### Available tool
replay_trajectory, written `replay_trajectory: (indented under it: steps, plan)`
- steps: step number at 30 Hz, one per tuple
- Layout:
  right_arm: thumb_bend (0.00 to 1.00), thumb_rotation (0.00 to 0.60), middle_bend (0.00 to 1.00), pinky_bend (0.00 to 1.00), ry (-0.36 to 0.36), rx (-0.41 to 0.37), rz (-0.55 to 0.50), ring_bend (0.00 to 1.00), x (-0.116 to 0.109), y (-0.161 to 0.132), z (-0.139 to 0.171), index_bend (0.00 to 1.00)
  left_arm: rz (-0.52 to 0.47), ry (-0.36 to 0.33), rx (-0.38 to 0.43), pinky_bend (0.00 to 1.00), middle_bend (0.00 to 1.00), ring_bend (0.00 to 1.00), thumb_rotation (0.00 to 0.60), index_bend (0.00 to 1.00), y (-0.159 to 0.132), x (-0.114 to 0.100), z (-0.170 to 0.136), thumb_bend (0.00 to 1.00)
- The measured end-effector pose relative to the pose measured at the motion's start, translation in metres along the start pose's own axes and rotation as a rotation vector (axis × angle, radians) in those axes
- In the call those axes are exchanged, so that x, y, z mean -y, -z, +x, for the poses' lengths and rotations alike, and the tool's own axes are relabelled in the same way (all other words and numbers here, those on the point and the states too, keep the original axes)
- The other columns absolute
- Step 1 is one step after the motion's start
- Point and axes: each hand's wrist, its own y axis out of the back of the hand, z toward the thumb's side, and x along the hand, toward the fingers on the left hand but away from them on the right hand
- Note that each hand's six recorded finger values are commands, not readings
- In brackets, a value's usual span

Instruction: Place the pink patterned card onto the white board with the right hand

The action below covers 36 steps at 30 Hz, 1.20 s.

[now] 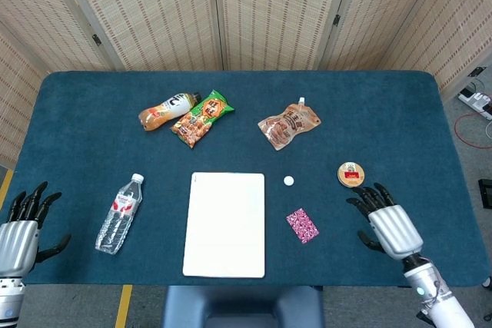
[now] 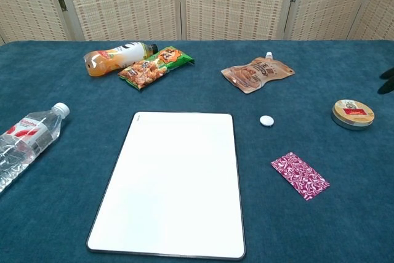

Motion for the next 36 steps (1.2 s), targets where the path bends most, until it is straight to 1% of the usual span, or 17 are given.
replay_trajectory:
  steps: [3,5,9,15,18,21,22,29,36]
  plan:
    - [0.35,0.600,0.01,0.00,-0.068,-0.036,0.020,0.04,0.015,-0.016,-0.016,0.10,0.002,0.004,-0.007,0.00,0.06,0.14,0.600,0.19,0.003,0.001,-0.002,0.29]
    - [0.35,0.600,0.00,0.00,-0.104,-0.051,0.025,0.01,0.023,-0.026,-0.025,0.09,0.003,0.006,-0.011,0.00,0.06,0.14,0.600,0.19,0.005,0.001,-0.003,0.29]
    - [0.35,0.600,0.00,0.00,-0.173,-0.083,0.031,0.00,0.041,-0.045,-0.043,0.08,0.003,0.005,-0.016,0.00,0.06,0.14,0.600,0.19,0.007,0.002,-0.004,0.29]
    - [0.35,0.600,0.00,0.00,-0.237,-0.122,0.053,0.00,0.059,-0.065,-0.061,0.08,0.002,0.013,-0.018,0.00,0.06,0.14,0.600,0.19,0.008,0.004,-0.003,0.29]
    - [0.34,0.600,0.00,0.00,-0.259,-0.133,0.066,0.00,0.064,-0.070,-0.068,0.08,0.005,0.016,-0.020,0.00,0.06,0.14,0.600,0.19,0.010,0.005,-0.003,0.29]
    - [0.26,0.600,0.00,0.00,-0.273,-0.138,0.083,0.00,0.067,-0.072,-0.073,0.08,0.008,0.018,-0.025,0.00,0.06,0.14,0.600,0.19,0.011,0.005,-0.003,0.29]
    - [0.25,0.600,0.00,0.00,-0.275,-0.138,0.086,0.00,0.067,-0.072,-0.074,0.08,0.007,0.018,-0.027,0.00,0.06,0.14,0.600,0.19,0.012,0.005,-0.003,0.29]
    - [0.25,0.600,0.00,0.00,-0.300,-0.145,0.117,0.00,0.070,-0.073,-0.080,0.08,0.008,0.024,-0.028,0.00,0.06,0.14,0.600,0.19,0.011,0.007,-0.004,0.29]
    - [0.24,0.600,0.00,0.00,-0.337,-0.146,0.136,0.00,0.078,-0.074,-0.085,0.10,0.012,0.029,-0.032,0.00,0.06,0.14,0.600,0.19,0.013,0.008,-0.005,0.29]
